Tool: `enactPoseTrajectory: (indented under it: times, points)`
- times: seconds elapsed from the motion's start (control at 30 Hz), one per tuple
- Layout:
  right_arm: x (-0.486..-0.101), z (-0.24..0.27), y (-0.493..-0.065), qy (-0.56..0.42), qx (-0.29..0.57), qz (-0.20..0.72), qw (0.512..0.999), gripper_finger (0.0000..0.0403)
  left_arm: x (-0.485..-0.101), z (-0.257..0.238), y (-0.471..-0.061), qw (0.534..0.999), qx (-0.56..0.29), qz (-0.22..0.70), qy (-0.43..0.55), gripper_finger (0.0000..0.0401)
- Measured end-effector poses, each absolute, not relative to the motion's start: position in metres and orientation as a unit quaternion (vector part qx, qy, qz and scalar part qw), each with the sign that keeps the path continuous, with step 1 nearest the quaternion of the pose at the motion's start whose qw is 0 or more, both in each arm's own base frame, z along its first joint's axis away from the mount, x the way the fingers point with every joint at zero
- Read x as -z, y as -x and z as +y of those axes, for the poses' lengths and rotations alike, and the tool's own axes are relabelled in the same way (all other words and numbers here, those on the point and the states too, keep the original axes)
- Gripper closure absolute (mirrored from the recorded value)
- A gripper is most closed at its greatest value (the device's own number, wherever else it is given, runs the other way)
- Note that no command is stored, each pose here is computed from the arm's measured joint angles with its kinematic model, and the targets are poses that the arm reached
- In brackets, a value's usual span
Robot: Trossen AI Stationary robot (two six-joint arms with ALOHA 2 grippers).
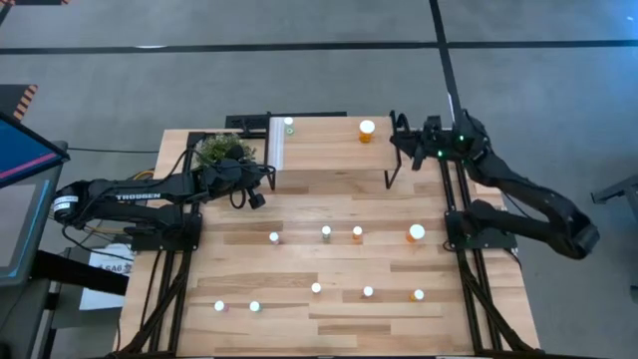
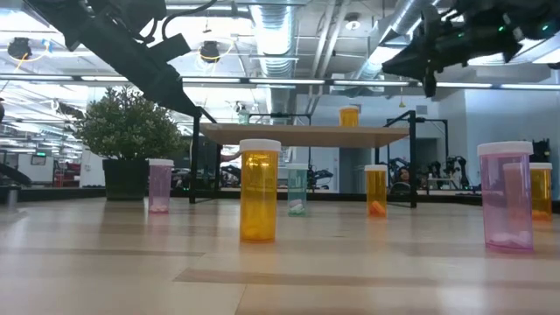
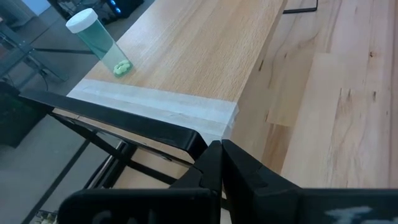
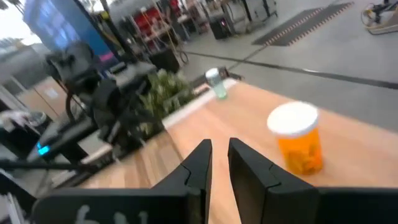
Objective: Pick and place medicine bottles onto shelf by color
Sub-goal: Put the top pink small pill bottle on the shelf
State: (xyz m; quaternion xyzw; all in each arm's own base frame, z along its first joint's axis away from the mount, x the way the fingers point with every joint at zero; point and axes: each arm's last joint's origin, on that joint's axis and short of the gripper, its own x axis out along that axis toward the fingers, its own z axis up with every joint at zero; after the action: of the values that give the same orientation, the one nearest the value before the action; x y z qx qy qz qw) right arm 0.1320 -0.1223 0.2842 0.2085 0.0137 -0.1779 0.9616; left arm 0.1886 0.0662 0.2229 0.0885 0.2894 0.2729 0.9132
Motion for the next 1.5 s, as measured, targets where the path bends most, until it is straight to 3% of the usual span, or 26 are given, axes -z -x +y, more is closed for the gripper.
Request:
enactPoseTrajectory:
  times: [0.83,1.13,1.5]
  points:
    - [-0.274,-0.005,-0.156,-0.106,0.218,0.086,0.966,0.0327,-0.223,0.066,-0.189,0.914,-0.271,0.289,-0.089,0.0401]
    - [-0.242,0.008,-0.152,-0.108,0.228,0.101,0.962,0.0327,-0.223,0.065,-0.189,0.921,-0.252,0.287,-0.083,0.0401]
    - [-0.232,0.004,-0.153,-0.121,0.240,0.087,0.959,0.0327,-0.236,0.061,-0.186,0.947,-0.214,0.231,-0.062,0.0401]
